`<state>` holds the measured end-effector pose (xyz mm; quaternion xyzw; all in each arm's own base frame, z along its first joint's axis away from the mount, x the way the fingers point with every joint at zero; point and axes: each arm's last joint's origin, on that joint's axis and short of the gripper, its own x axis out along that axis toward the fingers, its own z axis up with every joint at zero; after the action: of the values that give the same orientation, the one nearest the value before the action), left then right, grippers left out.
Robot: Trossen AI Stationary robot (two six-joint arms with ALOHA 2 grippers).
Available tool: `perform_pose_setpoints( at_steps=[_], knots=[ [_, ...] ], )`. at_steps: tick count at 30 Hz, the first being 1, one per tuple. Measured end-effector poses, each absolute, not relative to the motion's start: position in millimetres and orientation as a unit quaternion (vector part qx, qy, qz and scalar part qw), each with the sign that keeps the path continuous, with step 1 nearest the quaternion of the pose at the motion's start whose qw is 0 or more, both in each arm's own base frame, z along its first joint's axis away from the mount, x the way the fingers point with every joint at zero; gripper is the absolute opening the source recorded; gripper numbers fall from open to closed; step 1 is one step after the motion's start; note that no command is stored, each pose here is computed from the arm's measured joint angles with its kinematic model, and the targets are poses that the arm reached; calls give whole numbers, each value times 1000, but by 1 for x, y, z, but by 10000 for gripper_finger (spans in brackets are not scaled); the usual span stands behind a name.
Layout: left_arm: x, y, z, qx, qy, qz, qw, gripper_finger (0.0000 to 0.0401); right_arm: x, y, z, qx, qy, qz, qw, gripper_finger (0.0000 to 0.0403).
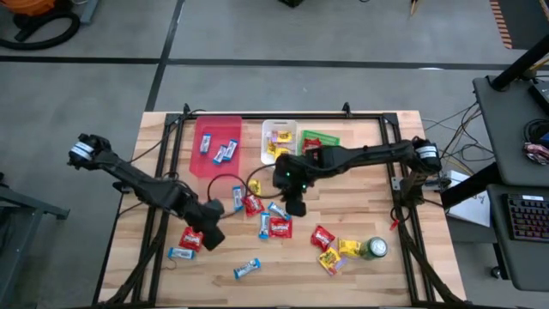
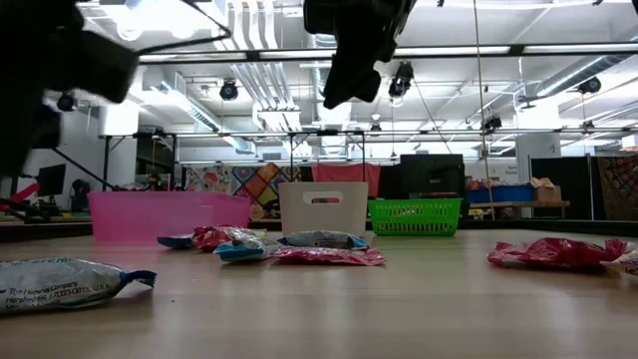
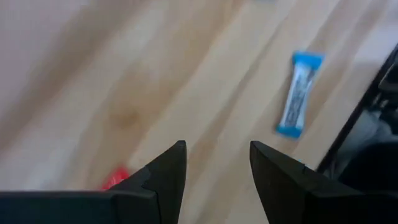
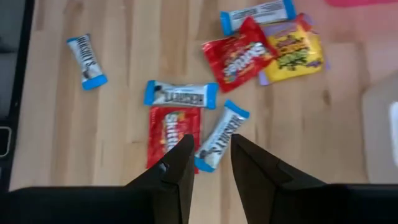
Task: Sort candy
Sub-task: Put the red candy into the green bin
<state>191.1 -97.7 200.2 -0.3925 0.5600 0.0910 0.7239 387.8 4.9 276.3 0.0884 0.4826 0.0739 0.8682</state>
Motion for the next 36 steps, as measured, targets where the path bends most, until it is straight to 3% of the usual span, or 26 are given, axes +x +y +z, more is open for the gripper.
perform_pose_setpoints(
  at_steps=[7,12,26,31,36],
  knots=[
    [184,-121,189,-368,634,137,666,160,388,17,276,81,484,83,867,85],
    [182,-128,185,-328,663,219,636,160,388,17,277,81,482,82,869,86],
    [190,-142,145,-258,708,275,598,159,388,18,277,85,481,81,869,84],
    [192,-143,140,-244,715,274,596,141,388,19,277,89,482,80,868,85],
    [192,-143,141,-236,710,268,607,92,388,21,277,87,482,83,868,79]
  ],
)
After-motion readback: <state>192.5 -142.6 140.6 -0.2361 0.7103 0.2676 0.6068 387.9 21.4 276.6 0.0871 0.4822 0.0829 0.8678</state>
